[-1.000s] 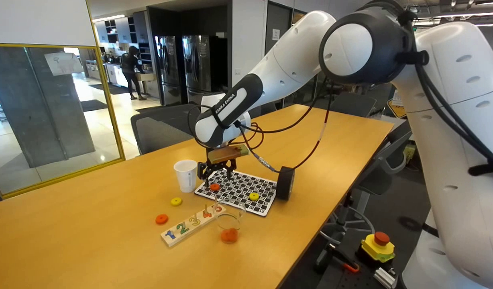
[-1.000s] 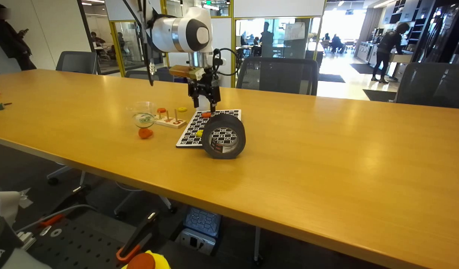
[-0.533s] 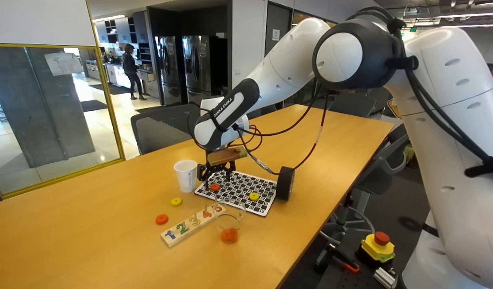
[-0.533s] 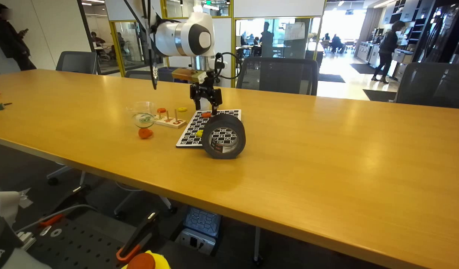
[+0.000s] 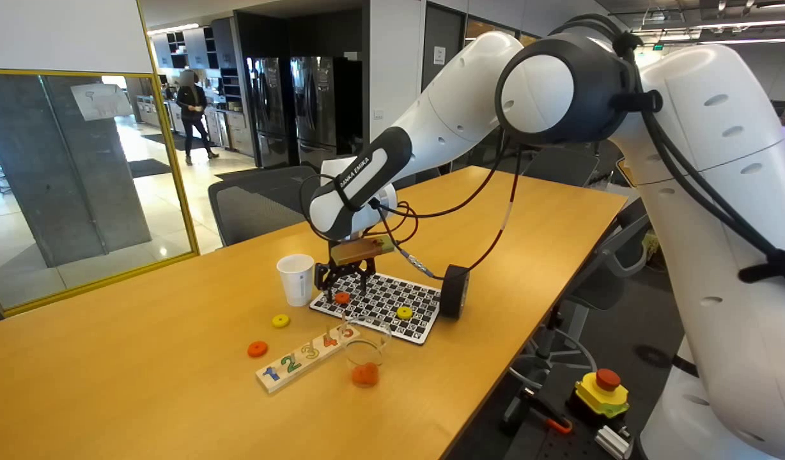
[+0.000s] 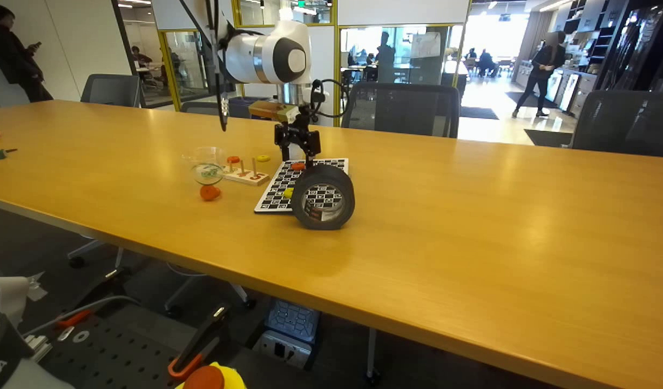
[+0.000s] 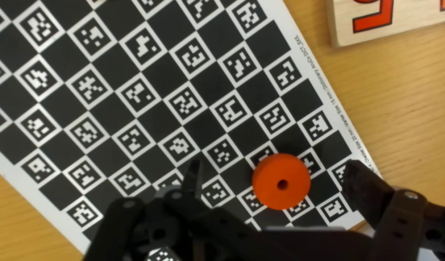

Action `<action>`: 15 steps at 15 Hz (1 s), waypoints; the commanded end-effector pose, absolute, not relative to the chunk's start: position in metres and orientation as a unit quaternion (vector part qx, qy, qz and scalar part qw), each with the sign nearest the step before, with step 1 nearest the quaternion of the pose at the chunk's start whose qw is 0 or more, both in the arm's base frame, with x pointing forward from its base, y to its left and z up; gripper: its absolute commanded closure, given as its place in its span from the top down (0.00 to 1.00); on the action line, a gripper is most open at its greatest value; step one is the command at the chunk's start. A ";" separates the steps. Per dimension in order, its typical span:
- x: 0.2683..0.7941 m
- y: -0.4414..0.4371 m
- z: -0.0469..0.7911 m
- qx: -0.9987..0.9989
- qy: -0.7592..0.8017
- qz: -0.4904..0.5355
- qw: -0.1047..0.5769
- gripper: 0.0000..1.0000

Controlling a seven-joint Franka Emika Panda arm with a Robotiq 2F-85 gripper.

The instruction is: Put the orange circle into the transparent cup and put the yellow circle into the white cup.

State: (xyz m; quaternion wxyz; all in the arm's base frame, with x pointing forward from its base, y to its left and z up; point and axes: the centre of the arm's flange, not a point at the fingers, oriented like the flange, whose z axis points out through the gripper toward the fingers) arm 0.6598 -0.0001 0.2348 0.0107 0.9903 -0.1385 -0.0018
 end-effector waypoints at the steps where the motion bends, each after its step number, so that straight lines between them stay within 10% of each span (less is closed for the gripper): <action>1: 0.672 -0.003 0.239 0.991 -0.136 -0.003 0.000 1.00; 9: 0.675 -0.002 0.234 0.991 -0.134 -0.005 -0.006 1.00; 10: 0.675 -0.002 0.233 0.991 -0.134 -0.005 -0.005 0.75; 15: 0.677 -0.004 0.232 0.990 -0.140 -0.004 -0.003 0.42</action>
